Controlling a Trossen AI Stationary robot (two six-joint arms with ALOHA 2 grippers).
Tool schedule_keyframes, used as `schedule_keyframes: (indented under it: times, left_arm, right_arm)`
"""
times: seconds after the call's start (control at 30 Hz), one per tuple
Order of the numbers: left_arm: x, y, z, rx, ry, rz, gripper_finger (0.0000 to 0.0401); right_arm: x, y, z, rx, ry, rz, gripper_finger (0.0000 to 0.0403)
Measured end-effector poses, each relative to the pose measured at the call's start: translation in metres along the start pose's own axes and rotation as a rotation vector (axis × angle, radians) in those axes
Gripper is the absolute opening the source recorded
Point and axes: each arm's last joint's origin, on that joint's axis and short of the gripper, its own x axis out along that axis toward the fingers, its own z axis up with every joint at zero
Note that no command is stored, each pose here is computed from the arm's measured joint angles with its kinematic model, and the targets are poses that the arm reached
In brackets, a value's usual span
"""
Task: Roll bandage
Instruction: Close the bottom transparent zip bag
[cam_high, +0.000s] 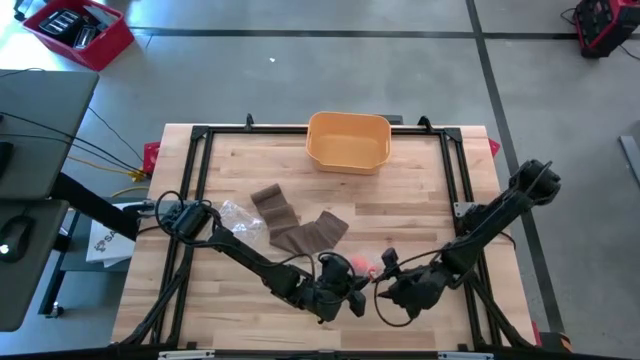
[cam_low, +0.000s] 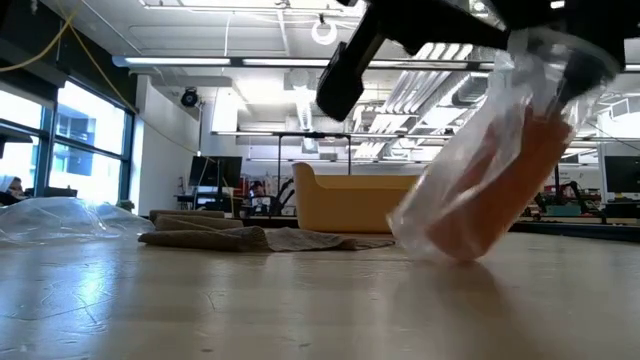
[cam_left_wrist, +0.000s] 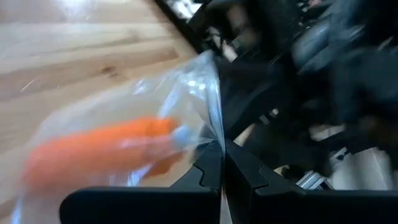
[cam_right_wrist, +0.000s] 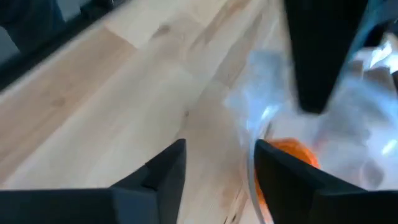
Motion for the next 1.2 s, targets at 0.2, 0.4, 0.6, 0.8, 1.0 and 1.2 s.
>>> schedule_keyframes:
  times: [0.2, 0.4, 0.6, 0.8, 1.0, 1.2]
  left_arm:
    - [0.000, -0.003, 0.003, 0.066, -0.058, -0.004, 0.0032]
    - [0.002, -0.003, 0.004, 0.147, -0.041, -0.014, 0.0101]
    - [-0.010, -0.019, 0.015, 0.339, -0.081, -0.068, 0.0138]
    - [-0.042, -0.056, 0.014, 0.604, -0.233, -0.048, 0.0126]
    - [-0.056, -0.055, 0.001, 0.637, -0.256, 0.020, 0.0114]
    - [-0.040, -0.034, 0.000, 0.571, -0.229, 0.080, 0.0123]
  right_arm:
    - [0.004, 0.004, 0.003, 0.022, 0.036, -0.011, 0.0047]
    - [-0.006, -0.001, 0.012, 0.075, 0.037, -0.031, 0.0011]
    - [-0.037, -0.013, 0.013, 0.203, 0.024, -0.005, 0.0003]
    - [-0.066, -0.027, 0.006, 0.302, 0.047, -0.007, 0.0001]
    - [-0.077, -0.030, 0.006, 0.305, 0.024, 0.025, 0.0000]
    - [-0.077, -0.030, 0.005, 0.299, 0.026, 0.035, 0.0000]
